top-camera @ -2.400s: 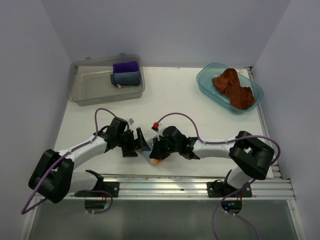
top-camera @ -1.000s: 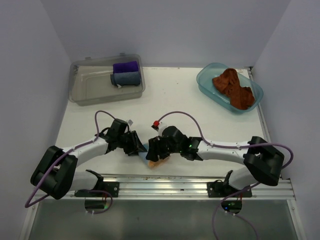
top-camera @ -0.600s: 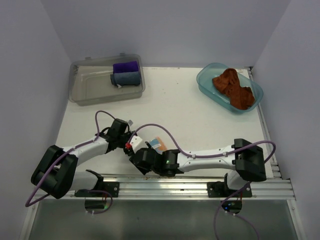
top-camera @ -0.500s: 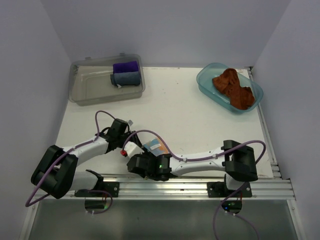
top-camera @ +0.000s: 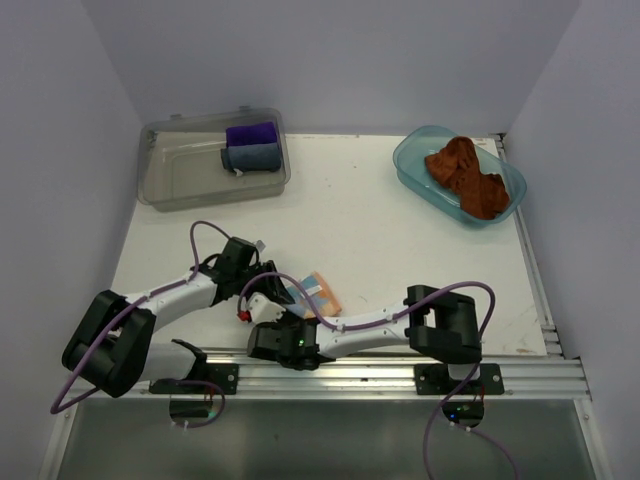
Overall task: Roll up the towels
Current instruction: Roll the towel
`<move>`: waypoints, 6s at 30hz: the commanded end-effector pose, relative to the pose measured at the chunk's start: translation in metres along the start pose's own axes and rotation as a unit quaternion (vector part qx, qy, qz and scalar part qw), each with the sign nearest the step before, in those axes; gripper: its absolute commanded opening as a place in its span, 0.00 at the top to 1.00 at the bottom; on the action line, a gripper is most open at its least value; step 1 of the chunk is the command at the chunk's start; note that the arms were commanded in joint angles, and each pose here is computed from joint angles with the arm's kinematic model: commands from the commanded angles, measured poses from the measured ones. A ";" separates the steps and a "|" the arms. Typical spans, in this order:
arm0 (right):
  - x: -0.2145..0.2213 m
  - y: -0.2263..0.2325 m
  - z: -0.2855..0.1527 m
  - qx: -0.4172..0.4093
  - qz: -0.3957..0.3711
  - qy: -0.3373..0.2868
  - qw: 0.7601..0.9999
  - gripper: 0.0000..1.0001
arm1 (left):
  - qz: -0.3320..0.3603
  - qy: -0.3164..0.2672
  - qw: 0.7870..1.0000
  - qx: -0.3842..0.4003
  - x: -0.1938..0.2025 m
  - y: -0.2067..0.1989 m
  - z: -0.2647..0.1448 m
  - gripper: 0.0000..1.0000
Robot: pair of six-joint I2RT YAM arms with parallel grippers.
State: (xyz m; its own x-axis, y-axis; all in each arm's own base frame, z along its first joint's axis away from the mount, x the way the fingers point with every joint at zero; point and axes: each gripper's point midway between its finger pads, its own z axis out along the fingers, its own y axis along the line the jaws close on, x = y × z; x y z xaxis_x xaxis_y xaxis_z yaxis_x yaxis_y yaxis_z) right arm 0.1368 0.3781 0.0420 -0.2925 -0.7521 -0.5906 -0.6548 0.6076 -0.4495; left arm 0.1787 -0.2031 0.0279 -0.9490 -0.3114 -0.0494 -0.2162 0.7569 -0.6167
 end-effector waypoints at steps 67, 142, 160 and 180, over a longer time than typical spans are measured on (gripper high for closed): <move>0.046 -0.092 -0.012 -0.215 0.455 0.030 0.863 0.49 | 0.025 0.002 0.998 0.053 -0.003 -0.031 0.003 0.82; -0.018 -0.030 -0.008 -0.214 0.214 -0.043 0.952 1.00 | -0.038 -0.044 0.998 0.019 0.002 -0.009 -0.018 0.14; -0.027 -0.020 -0.020 -0.438 0.395 -0.067 0.805 1.00 | -0.026 -0.024 0.998 0.056 0.003 -0.018 -0.004 0.10; -0.009 -0.015 -0.012 -0.453 0.424 -0.025 0.784 0.72 | -0.033 -0.025 0.998 0.053 -0.006 -0.021 0.007 0.39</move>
State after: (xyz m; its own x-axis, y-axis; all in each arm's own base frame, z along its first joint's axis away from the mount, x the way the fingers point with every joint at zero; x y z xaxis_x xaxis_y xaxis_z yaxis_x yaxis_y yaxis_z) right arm 0.1361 0.3748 0.0555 -0.8901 -0.1514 -0.4299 -0.4522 0.4101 0.7920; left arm 0.1800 -0.2176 0.0297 -0.9237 -0.3829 -0.0153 -0.2689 0.6762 -0.6859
